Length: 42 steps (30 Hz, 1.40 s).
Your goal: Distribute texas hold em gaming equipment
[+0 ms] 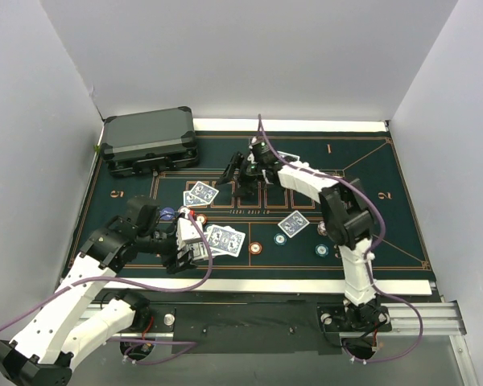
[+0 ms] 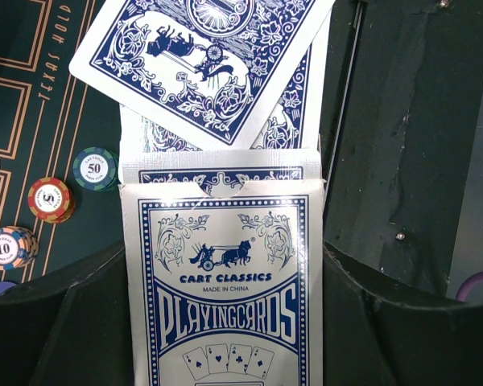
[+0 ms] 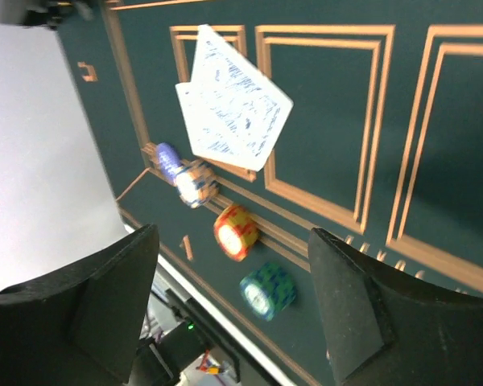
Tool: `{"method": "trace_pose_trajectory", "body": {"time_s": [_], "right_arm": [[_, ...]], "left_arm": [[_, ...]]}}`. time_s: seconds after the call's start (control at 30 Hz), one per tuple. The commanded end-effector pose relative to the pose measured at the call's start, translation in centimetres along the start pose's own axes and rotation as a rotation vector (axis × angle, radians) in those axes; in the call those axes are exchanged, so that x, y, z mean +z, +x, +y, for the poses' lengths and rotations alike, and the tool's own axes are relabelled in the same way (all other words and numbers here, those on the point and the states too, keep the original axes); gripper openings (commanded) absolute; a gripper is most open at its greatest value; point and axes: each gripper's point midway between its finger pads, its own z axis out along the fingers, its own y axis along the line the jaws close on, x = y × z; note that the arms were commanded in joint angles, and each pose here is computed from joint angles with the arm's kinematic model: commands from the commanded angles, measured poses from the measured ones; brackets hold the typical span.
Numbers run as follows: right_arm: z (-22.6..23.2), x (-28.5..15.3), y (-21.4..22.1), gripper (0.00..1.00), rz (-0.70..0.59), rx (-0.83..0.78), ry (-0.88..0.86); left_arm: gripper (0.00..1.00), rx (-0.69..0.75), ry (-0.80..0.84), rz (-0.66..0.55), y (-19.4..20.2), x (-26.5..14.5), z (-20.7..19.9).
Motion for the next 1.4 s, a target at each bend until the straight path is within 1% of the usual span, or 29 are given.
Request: {"method": "trace_pose_trajectory", "body": {"time_s": [0.0, 0.03, 0.07, 0.1, 0.2, 0.23, 0.3, 0.33, 0.37, 0.4, 0.43, 0.53, 0.7, 0.77, 0.9, 1.07, 1.27, 1.33, 1.37], "right_arm": [[6.3, -9.2, -1.2, 0.71, -0.115, -0.059, -0.138], [8.3, -11.4, -1.7, 0.73, -0.16, -0.071, -0.208], [7.7, -12.1, -1.0, 0.75, -0.152, -0.02, -0.219], [9.7, -14.6, -1.1, 0.79, -0.197, -0.045, -0.301], [10.8, -18.7, 1.0, 0.88, -0.222, -0.001, -0.409], [11.3, -19.5, 1.2, 0.89, -0.232, 0.015, -0.443], [11.2, -21.2, 2.6, 0.91, -0.24, 0.029, -0.486], [10.7, -22.1, 3.8, 0.91, -0.244, 0.028, -0.502], [9.2, -21.7, 4.6, 0.91, -0.236, 0.054, -0.485], [9.9, -23.2, 5.5, 0.92, -0.248, 0.033, -0.517], [8.8, -23.0, 6.7, 0.92, -0.233, 0.037, -0.5], [7.6, -24.5, 9.7, 0.92, -0.231, 0.0, -0.472], [6.3, -24.2, 15.0, 0.91, -0.167, -0.058, -0.422], [6.6, -24.0, 16.3, 0.91, -0.148, -0.055, -0.439], [7.5, -23.5, 17.7, 0.9, -0.13, -0.076, -0.452], [7.0, -21.4, 18.7, 0.86, -0.107, -0.13, -0.371], [7.2, -20.9, 18.9, 0.74, -0.117, -0.123, -0.371], [7.4, -21.1, 18.8, 0.68, -0.125, -0.119, -0.377], [7.5, -21.2, 18.8, 0.64, -0.127, -0.12, -0.381]], "left_arm": [[0.0, 0.058, -0.03, -0.062, -2.4, -1.2, 0.2], [0.0, 0.06, -0.03, -0.062, -2.4, -1.1, 0.2], [0.0, 0.06, -0.03, -0.062, -2.4, -1.1, 0.2], [0.0, 0.06, -0.031, -0.061, -2.4, -1.1, 0.3], [0.0, 0.052, -0.024, -0.061, -2.3, -0.9, 0.3], [0.0, 0.055, -0.025, -0.066, -2.5, -1.0, 0.3], [0.0, 0.048, -0.021, -0.066, -2.4, -0.8, 0.3], [0.0, 0.049, -0.018, -0.067, -2.5, -0.8, 0.4], [0.0, 0.05, -0.021, -0.069, -2.6, -0.8, 0.4], [0.0, 0.048, -0.021, -0.066, -2.5, -0.7, 0.4], [0.0, 0.049, -0.022, -0.067, -2.5, -0.7, 0.4], [0.0, 0.05, -0.023, -0.069, -2.5, -0.7, 0.4], [0.0, 0.047, -0.022, -0.068, -2.4, -0.7, 0.4], [0.0, 0.048, -0.023, -0.069, -2.5, -0.7, 0.5], [0.0, 0.045, -0.024, -0.077, -2.7, -0.7, 0.5], [0.0, 0.039, -0.024, -0.077, -2.8, -0.8, 0.5], [0.0, 0.041, -0.024, -0.074, -2.7, -0.7, 0.5], [0.0, 0.046, -0.025, -0.078, -2.8, -0.7, 0.5], [0.0, 0.044, -0.023, -0.076, -2.7, -0.7, 0.5]]}}
